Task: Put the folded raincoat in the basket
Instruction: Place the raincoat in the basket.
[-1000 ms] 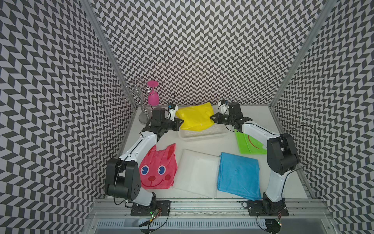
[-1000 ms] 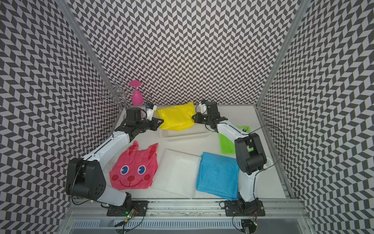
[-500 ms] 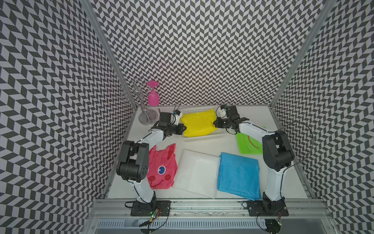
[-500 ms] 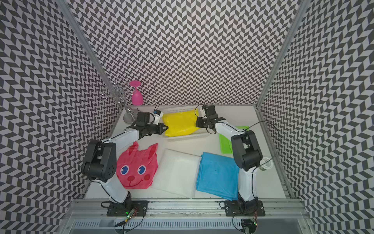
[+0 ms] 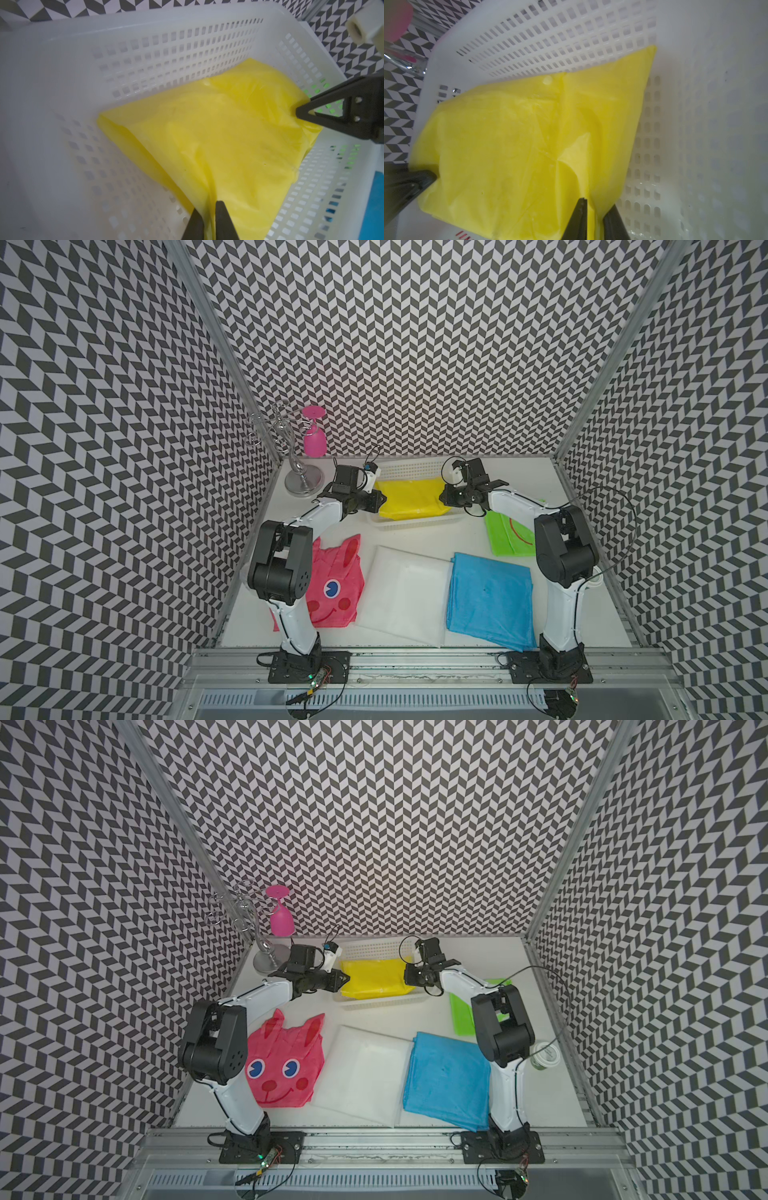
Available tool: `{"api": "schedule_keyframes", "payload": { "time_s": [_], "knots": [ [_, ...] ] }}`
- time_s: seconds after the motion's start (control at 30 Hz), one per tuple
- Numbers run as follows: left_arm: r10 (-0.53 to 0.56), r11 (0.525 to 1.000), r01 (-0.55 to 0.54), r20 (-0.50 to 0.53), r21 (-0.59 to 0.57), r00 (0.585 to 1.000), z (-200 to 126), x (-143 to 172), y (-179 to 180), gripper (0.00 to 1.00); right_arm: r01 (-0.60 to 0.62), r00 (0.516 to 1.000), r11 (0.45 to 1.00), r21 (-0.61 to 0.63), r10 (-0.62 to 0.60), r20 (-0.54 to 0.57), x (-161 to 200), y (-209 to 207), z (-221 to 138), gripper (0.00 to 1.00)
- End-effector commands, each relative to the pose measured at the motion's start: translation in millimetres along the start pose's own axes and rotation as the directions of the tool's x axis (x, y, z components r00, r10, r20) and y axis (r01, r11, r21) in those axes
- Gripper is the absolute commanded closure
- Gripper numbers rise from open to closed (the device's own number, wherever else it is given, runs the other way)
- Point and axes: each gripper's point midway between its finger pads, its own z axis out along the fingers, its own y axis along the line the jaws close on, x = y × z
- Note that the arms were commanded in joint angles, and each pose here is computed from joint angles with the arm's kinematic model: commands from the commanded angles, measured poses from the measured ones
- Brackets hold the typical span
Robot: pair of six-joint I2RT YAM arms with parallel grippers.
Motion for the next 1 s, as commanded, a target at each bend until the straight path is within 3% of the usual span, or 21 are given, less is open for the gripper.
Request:
{"api": "schedule_keyframes", "payload": {
  "time_s": [0.0,0.07,0.23,0.4,0.53,0.77,0.97],
  "knots": [
    [0.02,1.0,-0.02,-0.022,-0.015,1.0,-0.4,-1.6,0.4,0.71,0.003,1.0,1.0,0.011,-0.003,0.024,-9.3,-0.3,2.1,0.62],
    [0.033,0.999,-0.033,-0.003,-0.021,0.999,-7.2,-11.1,-2.0,0.65,-0.003,1.0,1.0,0.008,0.003,0.016,-7.9,-0.2,2.4,0.55],
    [0.089,0.995,-0.085,0.062,-0.055,0.994,-35.2,-39.5,-10.4,0.63,0.005,0.999,1.0,-0.001,-0.005,0.037,-15.0,9.0,-11.3,0.53],
    [0.189,0.981,-0.184,0.092,-0.058,0.978,-57.4,-57.6,-25.1,0.56,0.09,0.987,0.985,0.145,-0.107,0.117,-31.7,22.5,-41.0,0.53],
    [0.279,0.957,-0.273,0.049,-0.098,0.959,-46.2,-61.6,-28.3,0.54,0.161,0.975,0.966,0.201,-0.187,0.119,-34.0,43.4,-46.0,0.53],
    [0.273,0.955,-0.267,0.024,-0.128,0.962,-22.1,-70.1,-15.4,0.54,0.192,0.973,0.972,0.138,-0.207,0.103,-33.7,58.4,-11.9,0.54],
    [0.188,0.972,-0.184,0.015,-0.148,0.982,-31.0,-58.2,8.0,0.53,0.242,0.968,0.965,0.098,-0.247,0.043,-24.4,63.5,28.4,0.54]
  ]
}}
